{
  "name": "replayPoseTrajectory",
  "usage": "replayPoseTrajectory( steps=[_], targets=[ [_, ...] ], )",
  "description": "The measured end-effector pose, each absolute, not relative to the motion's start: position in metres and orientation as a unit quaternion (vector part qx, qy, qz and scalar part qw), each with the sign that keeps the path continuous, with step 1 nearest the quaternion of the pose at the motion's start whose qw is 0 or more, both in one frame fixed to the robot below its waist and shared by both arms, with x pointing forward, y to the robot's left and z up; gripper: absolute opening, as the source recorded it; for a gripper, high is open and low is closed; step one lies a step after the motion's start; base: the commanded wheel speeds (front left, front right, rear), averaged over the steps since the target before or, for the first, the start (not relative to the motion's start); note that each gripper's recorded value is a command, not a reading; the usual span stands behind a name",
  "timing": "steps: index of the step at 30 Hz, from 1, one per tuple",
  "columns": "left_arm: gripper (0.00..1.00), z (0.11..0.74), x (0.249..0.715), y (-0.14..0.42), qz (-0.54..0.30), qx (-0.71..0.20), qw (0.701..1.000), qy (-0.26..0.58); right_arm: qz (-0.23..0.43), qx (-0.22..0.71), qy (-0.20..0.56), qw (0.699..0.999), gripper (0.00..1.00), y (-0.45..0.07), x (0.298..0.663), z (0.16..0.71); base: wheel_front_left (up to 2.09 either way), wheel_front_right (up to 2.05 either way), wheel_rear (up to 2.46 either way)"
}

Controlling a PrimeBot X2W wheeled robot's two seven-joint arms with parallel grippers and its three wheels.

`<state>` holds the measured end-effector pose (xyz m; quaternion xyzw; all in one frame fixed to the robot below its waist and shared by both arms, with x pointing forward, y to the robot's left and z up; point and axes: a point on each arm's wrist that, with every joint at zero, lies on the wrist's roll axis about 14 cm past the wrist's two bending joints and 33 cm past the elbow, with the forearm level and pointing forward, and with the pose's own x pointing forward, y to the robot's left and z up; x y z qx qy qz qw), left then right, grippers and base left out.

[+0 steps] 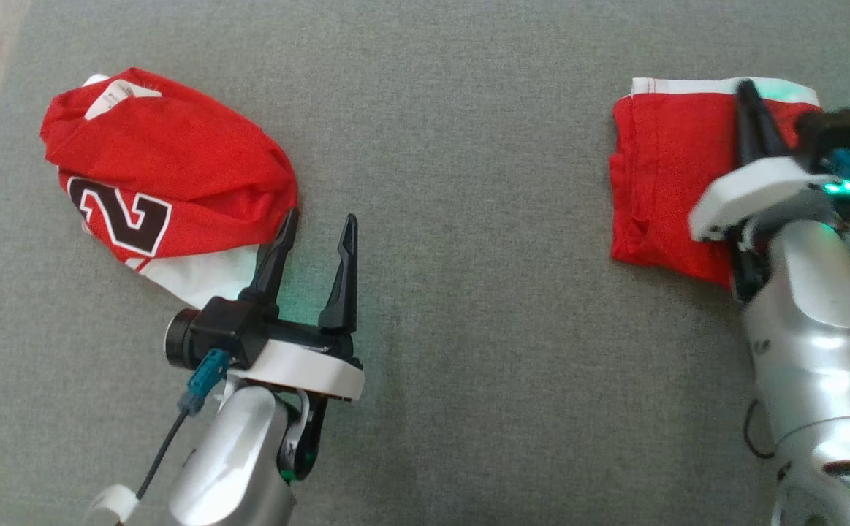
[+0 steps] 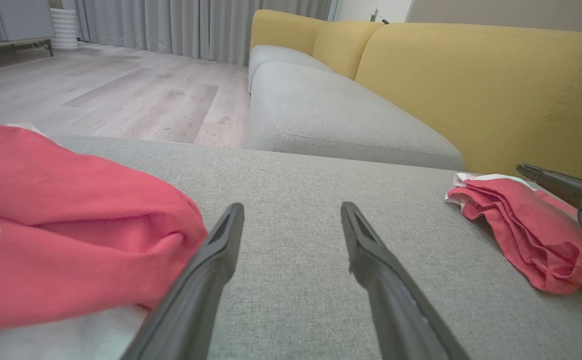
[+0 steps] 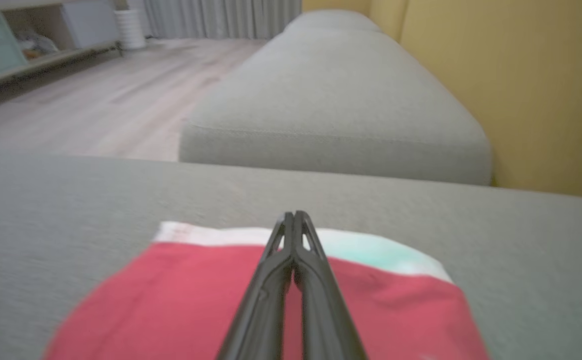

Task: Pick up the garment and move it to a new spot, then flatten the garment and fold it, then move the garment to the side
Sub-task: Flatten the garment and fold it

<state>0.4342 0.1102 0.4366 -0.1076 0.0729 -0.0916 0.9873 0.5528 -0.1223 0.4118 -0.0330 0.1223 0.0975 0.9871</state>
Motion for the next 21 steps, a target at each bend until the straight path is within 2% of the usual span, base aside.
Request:
replayPoseTrajectory(
  steps=[4, 7, 9, 14, 21],
  targets=[
    [1.00, 0.440, 0.433, 0.111, -0.091, -0.107, 0.988, 0.069, 0.147, -0.020, 0.108, 0.983, 0.00, -0.088, 0.548, 0.421, 0.00, 0.00, 0.00],
    [1.00, 0.441, 0.433, 0.111, -0.090, -0.110, 0.988, 0.067, 0.172, -0.036, 0.160, 0.971, 0.00, -0.079, 0.525, 0.389, 0.00, 0.00, 0.00],
    [1.00, 0.443, 0.433, 0.111, -0.090, -0.110, 0.988, 0.065, 0.179, -0.041, 0.183, 0.966, 0.00, -0.077, 0.514, 0.375, 0.00, 0.00, 0.00],
    [1.00, 0.449, 0.434, 0.114, -0.086, -0.110, 0.988, 0.058, 0.169, -0.028, 0.180, 0.969, 0.00, -0.081, 0.514, 0.383, 0.00, 0.00, 0.00],
    [1.00, 0.458, 0.430, 0.112, -0.085, -0.117, 0.988, 0.047, 0.124, 0.011, 0.086, 0.989, 0.00, -0.108, 0.517, 0.440, 0.00, 0.00, 0.00]
  ],
)
